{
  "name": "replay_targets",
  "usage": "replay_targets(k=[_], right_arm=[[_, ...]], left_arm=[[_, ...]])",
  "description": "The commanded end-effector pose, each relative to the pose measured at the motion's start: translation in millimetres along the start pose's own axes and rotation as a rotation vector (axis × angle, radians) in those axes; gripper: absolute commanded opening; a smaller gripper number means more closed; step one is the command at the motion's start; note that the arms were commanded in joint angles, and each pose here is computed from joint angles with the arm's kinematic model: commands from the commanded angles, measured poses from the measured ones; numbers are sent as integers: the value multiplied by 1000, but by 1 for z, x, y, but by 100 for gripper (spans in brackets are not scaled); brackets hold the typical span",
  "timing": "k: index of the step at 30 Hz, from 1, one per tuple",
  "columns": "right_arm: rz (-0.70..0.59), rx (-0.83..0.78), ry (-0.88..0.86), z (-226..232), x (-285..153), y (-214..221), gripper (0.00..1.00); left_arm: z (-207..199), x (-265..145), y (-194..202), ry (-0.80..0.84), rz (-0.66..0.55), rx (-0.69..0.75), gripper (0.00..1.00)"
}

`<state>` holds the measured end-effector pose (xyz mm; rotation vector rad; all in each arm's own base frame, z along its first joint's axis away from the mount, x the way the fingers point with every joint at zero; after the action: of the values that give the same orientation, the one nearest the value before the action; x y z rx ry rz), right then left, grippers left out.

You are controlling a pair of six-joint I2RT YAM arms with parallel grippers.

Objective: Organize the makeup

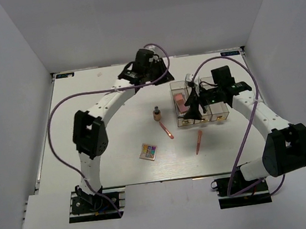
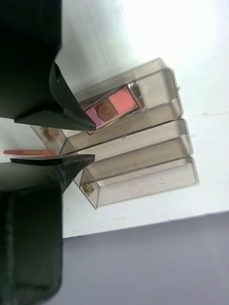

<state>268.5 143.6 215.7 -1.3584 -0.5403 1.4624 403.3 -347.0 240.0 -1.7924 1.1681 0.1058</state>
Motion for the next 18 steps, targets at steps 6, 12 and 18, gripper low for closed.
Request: replay_targets(k=[6, 12, 18], right_arm=[[99, -306, -297, 48, 55, 3, 89], [251, -286, -204, 59, 108, 18, 89], [355, -249, -109, 70, 155, 29, 89]], left_arm=[[48, -116, 17, -275, -90, -13, 69], [87, -167, 50, -466, -116, -80, 85], [102, -195, 73, -523, -131, -132, 86]])
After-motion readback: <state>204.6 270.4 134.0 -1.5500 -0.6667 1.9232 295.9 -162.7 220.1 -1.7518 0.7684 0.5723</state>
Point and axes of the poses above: each gripper's point midway between its finger pads, its own x axis out along the fingers, its own z axis along the line the jaws close on, y = z × x, the point moved 7 cm from there along -x, back along the fingers, and after that the axes turned 8 degrees about x, right-handed, at the moved point
